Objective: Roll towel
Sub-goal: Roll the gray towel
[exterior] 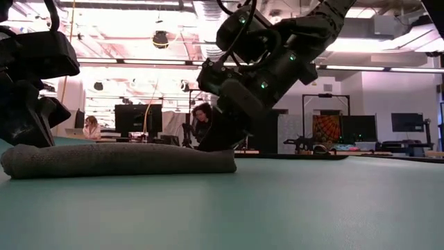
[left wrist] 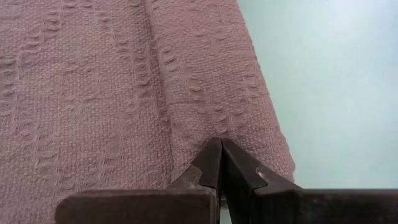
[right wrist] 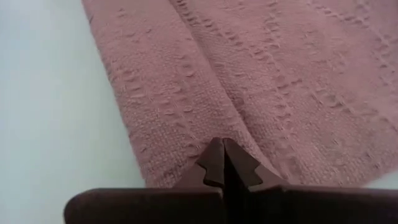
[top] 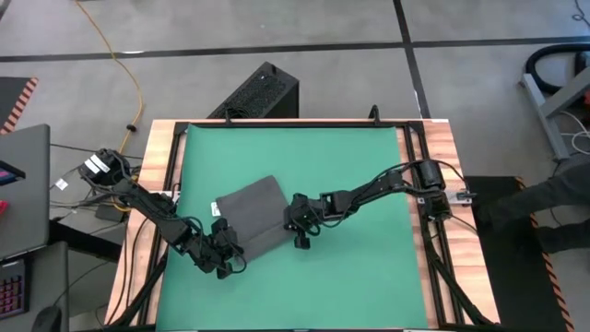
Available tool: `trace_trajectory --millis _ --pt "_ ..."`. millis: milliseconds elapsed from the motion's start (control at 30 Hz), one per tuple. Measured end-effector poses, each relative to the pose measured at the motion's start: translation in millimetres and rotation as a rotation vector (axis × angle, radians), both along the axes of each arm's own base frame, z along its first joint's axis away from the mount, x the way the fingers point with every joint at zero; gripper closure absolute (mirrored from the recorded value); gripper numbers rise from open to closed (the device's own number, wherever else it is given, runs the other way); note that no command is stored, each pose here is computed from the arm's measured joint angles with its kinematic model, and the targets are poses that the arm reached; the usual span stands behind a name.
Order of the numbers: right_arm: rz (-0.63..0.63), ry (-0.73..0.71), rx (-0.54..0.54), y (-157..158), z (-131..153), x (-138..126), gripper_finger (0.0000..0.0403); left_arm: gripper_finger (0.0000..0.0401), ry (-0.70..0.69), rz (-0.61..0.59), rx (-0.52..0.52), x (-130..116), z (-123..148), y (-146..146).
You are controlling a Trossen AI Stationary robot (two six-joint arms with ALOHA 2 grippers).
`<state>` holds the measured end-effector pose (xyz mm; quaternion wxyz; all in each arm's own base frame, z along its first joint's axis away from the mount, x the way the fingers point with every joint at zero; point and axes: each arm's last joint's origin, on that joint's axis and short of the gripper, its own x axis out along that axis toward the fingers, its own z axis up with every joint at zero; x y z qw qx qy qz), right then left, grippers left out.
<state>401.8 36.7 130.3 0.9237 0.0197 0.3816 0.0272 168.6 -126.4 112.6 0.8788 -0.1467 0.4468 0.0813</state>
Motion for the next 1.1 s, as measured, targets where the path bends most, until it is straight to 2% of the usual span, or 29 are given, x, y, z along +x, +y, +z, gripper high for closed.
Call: trace_trajectory --millis 167,400,500,667,833,933,1100 --pt "-0.028 0.038 0.064 -8 -10 1 0.0387 0.0401 0.002 -0.006 0.000 -1 0 -1" --pt "-0.027 0.062 0.064 -7 -14 0 0.0386 0.0401 0.025 -0.096 0.039 -1 0 -1" --pt "-0.049 0.064 0.046 -8 -14 0 0.0375 0.0401 0.040 -0.101 0.051 -2 0 0" --pt "-0.096 0.087 0.095 -17 -16 -1 0.0353 0.0401 0.046 -0.105 0.056 -2 0 0" --pt "-0.087 0.088 0.087 -14 -16 -1 0.0351 0.0401 0.051 -0.181 0.106 -3 -1 0" --pt "-0.085 0.088 0.074 -7 -17 -2 0.0350 0.0401 0.060 -0.182 0.118 -2 -1 2" --pt "-0.082 0.058 -0.003 3 -9 -3 0.0345 0.0401 0.074 -0.198 0.139 0 -1 6"
